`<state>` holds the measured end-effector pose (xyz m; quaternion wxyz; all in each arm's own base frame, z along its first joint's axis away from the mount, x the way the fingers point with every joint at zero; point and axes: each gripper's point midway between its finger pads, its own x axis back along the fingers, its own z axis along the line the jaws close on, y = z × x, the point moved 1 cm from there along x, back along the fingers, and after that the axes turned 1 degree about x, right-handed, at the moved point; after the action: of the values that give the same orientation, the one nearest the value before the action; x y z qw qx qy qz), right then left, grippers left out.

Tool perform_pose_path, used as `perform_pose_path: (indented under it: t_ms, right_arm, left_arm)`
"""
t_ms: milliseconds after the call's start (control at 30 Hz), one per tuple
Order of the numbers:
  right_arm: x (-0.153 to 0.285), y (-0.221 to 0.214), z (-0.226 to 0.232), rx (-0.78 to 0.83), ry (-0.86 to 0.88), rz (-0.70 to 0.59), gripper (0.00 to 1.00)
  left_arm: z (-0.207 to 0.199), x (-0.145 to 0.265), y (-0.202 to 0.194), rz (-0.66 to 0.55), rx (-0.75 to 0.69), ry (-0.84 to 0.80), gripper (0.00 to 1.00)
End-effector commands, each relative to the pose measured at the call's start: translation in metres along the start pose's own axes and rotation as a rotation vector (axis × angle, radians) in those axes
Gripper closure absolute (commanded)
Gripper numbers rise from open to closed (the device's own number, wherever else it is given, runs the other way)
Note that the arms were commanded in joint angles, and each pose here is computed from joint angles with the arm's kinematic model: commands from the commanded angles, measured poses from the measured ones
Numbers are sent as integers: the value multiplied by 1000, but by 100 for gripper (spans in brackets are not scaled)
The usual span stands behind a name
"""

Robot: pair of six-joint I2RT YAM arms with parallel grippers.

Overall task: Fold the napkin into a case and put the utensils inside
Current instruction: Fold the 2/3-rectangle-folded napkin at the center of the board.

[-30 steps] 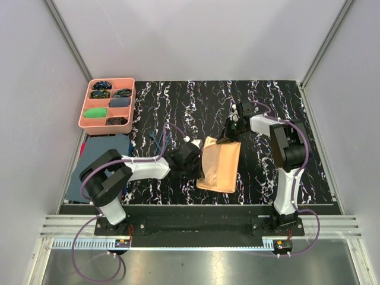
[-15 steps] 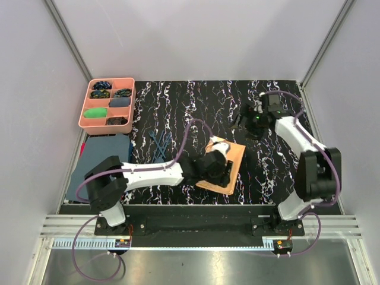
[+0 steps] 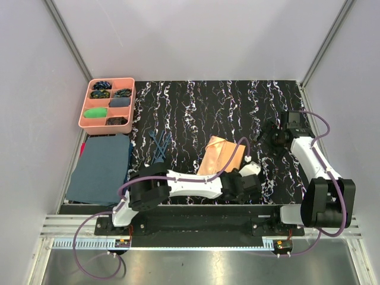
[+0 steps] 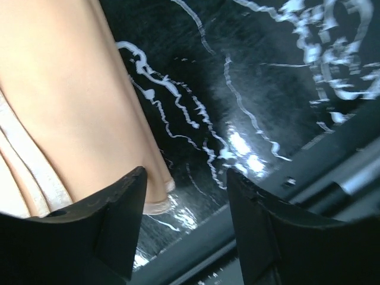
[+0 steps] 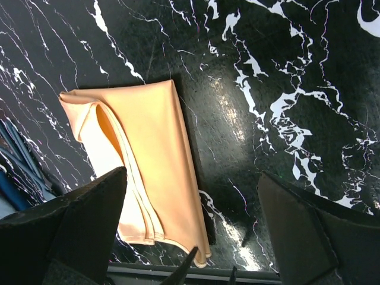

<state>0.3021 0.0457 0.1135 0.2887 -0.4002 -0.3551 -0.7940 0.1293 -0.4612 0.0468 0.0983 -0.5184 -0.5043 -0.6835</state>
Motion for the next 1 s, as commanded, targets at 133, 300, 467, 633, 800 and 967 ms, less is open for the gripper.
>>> perform_pose_path:
  t_ms: [133,300,467,633,800,967]
  right_arm:
    - [0,-2,-5,-3,0,-11,0]
    - [-7,-9,-3,-5,23,20,0]
    - [-15,-14,-10,-2,12,37,0]
    - [-23,-23,2,43,121,72,0]
    - [-25,-27,21,60,252,102,0]
    - [-39,-31,27,72,297,166,0]
  left_arm:
    - [17,-2,1,-14,-44,133,42]
    - [21,-10,-8,9,-59,154,56]
    - [23,-12,-12,18,-61,160,77]
    - [28,8,1,-11,-31,132,95]
    - [29,25,13,11,72,-27,100]
    - [35,41,22,0,192,-165,100]
